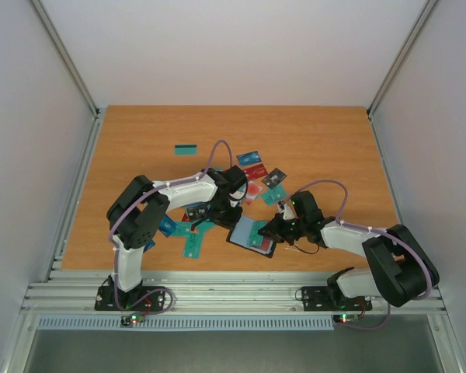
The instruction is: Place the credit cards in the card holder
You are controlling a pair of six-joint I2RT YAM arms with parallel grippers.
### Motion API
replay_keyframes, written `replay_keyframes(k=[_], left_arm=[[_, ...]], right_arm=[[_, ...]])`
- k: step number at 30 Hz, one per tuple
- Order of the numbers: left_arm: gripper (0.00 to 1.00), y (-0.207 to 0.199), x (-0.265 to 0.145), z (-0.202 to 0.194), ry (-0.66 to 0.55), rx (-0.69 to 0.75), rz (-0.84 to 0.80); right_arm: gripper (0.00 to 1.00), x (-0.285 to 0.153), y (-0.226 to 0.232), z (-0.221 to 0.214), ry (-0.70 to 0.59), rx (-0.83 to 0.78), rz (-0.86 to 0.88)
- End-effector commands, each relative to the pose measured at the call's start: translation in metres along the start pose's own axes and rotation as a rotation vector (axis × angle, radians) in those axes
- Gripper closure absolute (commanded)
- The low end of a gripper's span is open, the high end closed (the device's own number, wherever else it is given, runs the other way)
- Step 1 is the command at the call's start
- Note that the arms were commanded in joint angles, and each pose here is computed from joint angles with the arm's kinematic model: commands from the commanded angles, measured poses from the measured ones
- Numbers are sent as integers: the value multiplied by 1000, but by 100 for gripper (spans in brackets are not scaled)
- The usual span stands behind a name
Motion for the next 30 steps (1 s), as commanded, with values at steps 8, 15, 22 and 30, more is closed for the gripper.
replay_keyframes(k=[8, 15, 22, 30], left_arm=[[88, 7, 17, -8, 67, -16, 23], [88, 8, 19, -11, 85, -28, 15], [88, 10, 20, -13, 97, -42, 23], [89, 12, 21, -14, 98, -43, 33]], right_arm=[[99, 6, 1, 10, -30, -48, 21], [99, 8, -1, 9, -35, -38, 44], [99, 12, -4, 8, -37, -26, 76], [99, 13, -6, 3, -25, -24, 106]])
Point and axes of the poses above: each gripper's point midway between its finger pads, its own x axis out along the fingers, its own y axis along the line the jaws close on, z = x × y, the point moved 8 cm from there along -x, back along the fingers, and after that the axes turned 6 degrees about -x, right-handed, at the moved point
